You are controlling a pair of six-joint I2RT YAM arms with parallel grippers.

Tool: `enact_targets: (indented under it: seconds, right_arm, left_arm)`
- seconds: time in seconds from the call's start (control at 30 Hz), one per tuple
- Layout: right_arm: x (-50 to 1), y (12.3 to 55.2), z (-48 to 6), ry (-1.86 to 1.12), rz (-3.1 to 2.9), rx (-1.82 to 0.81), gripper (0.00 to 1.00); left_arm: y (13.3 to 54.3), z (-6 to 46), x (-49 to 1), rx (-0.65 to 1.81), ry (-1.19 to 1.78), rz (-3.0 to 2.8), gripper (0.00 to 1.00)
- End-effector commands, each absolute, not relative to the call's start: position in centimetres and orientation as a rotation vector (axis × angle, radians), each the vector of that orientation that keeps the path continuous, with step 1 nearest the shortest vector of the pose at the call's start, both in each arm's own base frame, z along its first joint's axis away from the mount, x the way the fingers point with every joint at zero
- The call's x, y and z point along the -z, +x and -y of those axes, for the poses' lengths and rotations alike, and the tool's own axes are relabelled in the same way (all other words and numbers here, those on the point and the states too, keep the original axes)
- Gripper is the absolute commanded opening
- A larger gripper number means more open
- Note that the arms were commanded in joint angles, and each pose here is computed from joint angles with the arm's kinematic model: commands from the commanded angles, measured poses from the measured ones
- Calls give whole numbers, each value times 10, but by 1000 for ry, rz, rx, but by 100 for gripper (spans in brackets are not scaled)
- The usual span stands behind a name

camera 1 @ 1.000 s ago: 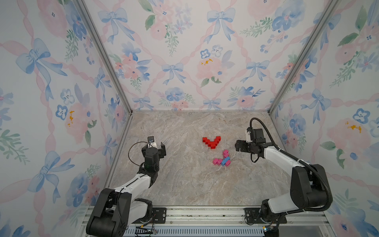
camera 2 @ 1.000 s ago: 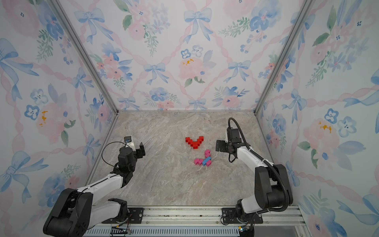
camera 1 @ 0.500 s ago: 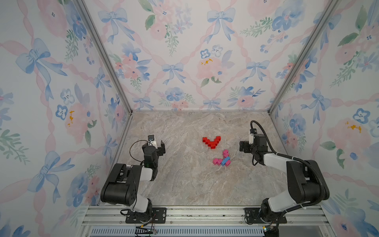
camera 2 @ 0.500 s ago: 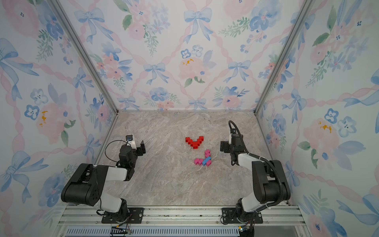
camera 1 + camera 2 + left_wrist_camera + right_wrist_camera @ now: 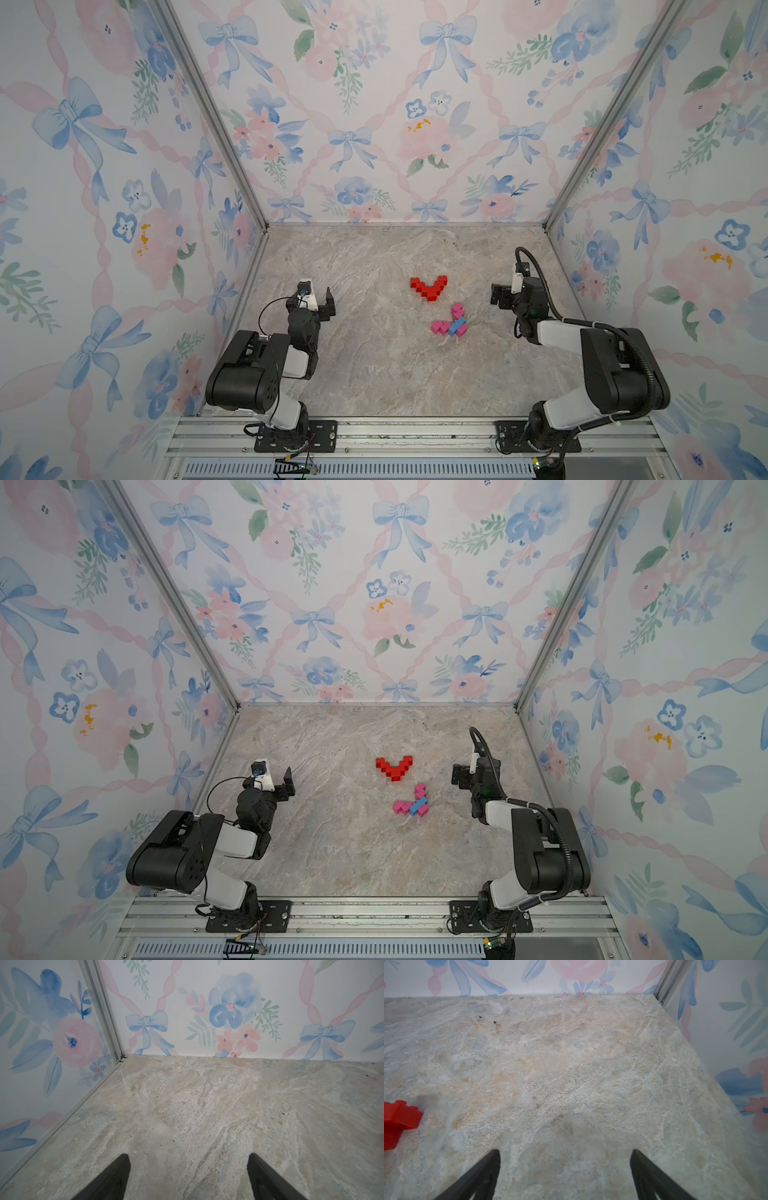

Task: Assemble the letter v with lego
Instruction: Reset both arms

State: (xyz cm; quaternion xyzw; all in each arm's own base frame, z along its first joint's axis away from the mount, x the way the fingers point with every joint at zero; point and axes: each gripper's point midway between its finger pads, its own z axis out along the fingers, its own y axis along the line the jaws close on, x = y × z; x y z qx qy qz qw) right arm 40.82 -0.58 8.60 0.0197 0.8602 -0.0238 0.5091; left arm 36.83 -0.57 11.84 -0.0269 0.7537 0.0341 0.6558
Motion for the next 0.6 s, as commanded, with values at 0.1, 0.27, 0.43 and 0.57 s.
enact_targets:
  seconds: [0.1, 0.27, 0.43, 0.57]
  right_arm:
    - [-97, 401, 5, 54, -1944, 39, 97]
    - [-97, 400, 1, 35, -1911, 40, 97]
    - [-97, 399, -1, 23, -1908, 39, 97]
    - [-98, 400, -2, 21, -1906, 38, 97]
  left_arm:
    - [369, 6, -127, -74, -54, -1672, 93]
    - [369, 5, -126, -76, -56, -1672, 96]
    - [369, 5, -126, -75, -57, -1672, 97]
    - [369, 5, -126, -76, -57, -1673, 98]
